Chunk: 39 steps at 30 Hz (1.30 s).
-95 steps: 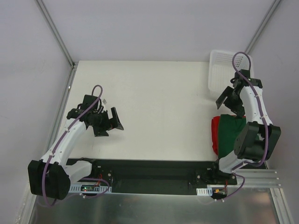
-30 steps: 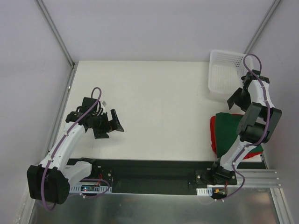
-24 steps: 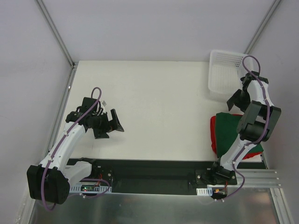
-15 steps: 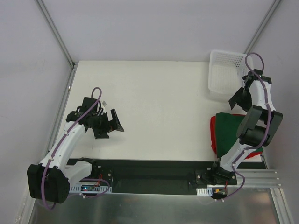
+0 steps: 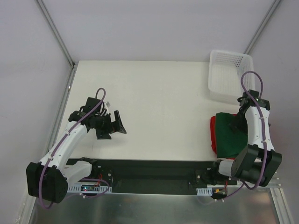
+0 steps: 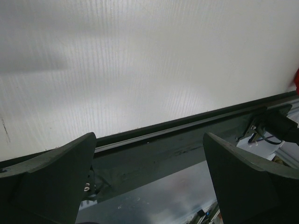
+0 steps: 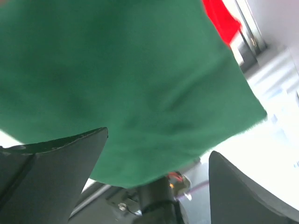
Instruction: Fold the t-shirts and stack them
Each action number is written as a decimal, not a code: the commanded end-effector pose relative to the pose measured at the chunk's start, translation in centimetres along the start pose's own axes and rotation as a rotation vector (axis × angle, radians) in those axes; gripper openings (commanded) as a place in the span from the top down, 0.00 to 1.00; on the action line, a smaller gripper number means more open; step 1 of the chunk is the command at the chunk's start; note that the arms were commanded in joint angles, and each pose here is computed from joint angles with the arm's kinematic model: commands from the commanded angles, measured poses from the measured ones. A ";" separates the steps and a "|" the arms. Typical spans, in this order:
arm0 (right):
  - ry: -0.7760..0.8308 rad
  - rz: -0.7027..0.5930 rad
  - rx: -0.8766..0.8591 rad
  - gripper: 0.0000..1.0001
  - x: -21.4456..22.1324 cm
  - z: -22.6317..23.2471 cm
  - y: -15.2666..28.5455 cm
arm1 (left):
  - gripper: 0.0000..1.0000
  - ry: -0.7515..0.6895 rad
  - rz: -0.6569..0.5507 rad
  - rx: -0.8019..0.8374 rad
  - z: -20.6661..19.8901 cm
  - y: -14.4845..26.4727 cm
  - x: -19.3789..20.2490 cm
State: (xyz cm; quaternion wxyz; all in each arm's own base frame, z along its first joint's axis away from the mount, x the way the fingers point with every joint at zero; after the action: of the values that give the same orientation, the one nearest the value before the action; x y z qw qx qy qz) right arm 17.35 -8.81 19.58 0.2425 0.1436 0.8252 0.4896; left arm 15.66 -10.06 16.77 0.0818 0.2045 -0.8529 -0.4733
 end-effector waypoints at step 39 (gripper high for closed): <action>-0.226 0.117 0.148 0.04 1.2 -4.3 -1.2 | 0.01 -0.054 0.051 -0.020 -0.6 0.3 2.0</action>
State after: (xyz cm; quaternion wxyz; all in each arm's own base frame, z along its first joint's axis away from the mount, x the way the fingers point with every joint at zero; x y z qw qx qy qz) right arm 14.77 -11.70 17.27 0.2785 0.2646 0.7963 0.4673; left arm 14.30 -11.19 16.82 0.0728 0.1673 -0.8557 -0.4842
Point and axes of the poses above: each gripper's point midway between its finger pads, its own y axis back along the fingers, its own z axis along the line the jaws close on, x = y × z, the point moved 6 cm from there along y, back along the fingers, and after that the axes turned 12 degrees about y, right-handed, at the moved point
